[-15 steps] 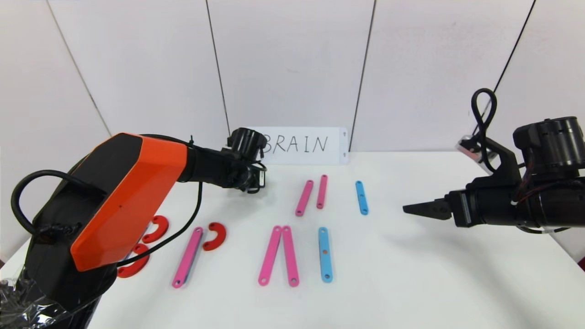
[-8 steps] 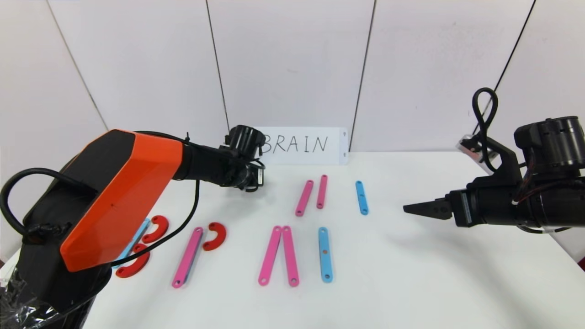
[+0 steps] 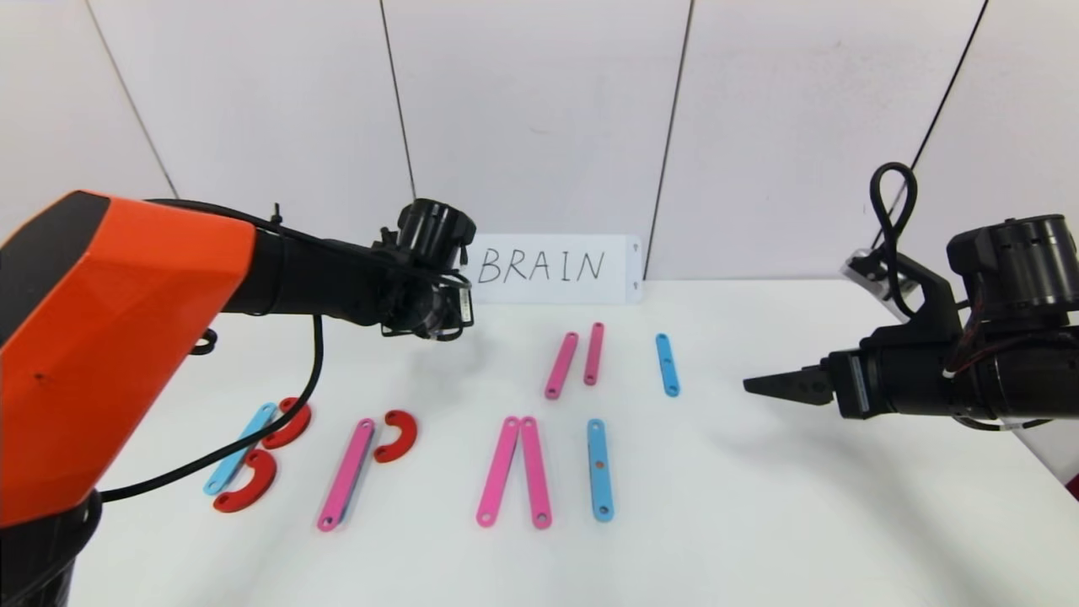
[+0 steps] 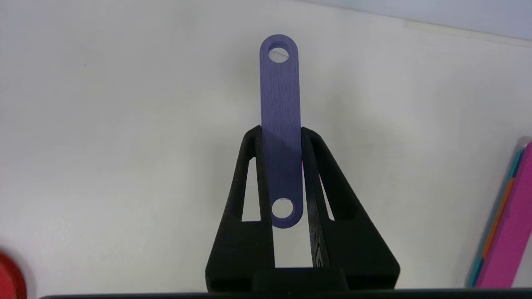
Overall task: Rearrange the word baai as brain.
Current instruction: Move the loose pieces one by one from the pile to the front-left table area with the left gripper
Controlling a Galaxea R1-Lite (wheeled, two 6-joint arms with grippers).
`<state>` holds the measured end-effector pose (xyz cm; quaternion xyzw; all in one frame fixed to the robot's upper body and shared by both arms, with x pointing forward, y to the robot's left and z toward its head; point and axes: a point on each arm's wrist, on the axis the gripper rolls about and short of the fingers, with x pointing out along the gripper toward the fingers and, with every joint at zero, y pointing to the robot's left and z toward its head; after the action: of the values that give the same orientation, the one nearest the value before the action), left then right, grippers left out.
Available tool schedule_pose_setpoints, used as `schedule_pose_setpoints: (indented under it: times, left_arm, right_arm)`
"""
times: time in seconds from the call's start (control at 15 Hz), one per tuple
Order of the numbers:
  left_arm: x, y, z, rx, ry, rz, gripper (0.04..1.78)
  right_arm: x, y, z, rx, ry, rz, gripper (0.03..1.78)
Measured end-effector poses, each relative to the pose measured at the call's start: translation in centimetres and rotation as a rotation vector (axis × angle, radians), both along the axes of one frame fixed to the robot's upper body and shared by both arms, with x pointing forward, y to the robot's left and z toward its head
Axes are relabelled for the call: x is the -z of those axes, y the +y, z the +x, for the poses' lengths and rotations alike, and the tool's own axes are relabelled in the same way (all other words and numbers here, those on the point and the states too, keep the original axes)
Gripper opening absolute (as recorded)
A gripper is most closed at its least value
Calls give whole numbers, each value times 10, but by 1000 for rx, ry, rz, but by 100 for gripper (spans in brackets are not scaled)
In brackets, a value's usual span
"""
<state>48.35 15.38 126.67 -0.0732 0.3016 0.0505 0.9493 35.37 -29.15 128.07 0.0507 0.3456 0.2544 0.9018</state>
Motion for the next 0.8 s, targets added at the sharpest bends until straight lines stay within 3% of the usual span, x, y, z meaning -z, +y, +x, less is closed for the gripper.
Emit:
schedule_pose_setpoints:
  times: [0.2, 0.47, 0.8]
  left_arm:
    - [-8, -2, -38, -69, 24, -18, 27]
    - [-13, 2, -80, -174, 142, -27, 27]
    - [4, -1, -109, -289, 180, -48, 27]
  right_arm:
    - [0, 0, 0, -1, 2, -1, 174]
    - [1, 0, 0, -1, 3, -1, 174]
    - [1, 1, 0, -1, 5, -2, 174]
